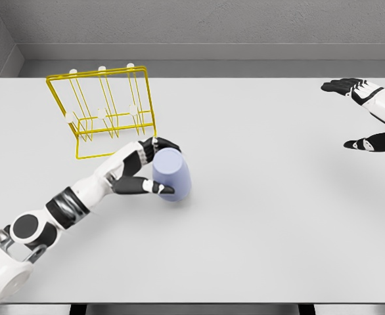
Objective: Place the cup on the cup holder with both arms
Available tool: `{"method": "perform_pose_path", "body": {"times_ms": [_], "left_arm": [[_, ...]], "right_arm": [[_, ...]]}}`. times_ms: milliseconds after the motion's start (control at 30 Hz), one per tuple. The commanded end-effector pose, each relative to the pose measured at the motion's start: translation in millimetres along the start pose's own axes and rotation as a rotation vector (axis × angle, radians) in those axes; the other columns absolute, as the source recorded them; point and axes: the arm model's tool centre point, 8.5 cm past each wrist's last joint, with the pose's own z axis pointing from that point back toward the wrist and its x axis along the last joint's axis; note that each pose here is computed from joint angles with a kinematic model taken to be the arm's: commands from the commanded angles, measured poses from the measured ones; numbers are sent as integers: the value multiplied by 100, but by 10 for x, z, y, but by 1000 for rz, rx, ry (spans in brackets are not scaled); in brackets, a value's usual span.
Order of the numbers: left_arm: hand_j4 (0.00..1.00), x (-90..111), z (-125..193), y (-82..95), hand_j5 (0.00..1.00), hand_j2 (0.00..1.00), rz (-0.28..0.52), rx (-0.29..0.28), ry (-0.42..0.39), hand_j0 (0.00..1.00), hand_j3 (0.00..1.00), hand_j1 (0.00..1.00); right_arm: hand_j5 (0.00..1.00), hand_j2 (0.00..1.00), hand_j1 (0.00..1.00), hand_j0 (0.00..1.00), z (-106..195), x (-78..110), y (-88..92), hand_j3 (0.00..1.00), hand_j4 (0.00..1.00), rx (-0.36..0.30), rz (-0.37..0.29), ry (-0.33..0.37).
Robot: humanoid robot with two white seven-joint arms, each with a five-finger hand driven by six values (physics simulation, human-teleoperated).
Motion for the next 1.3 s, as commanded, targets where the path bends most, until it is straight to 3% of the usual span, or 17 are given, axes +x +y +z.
{"method": "perform_pose_path", "body": {"times_ms": [0,300,867,1267], "left_arm": [[58,79,28,53,58,58,-14,5,-11,58,58,58],[56,277,85,202,56,56,-62,32,-86,56,56,56],[57,661,308,591,57,57,-168,54,-127,57,57,57],[57,919,360,757,57,57,-223,56,-187,57,57,57]], "right_arm": [[100,100,100,100,1,3,-10,100,100,-4,-5,-2],[100,100,100,100,3,-1,-8,100,100,-4,-6,0],[100,100,100,100,13,-27,4,100,100,-2,-11,7],[100,100,100,100,17,-34,7,100,100,-3,-13,9]]}}
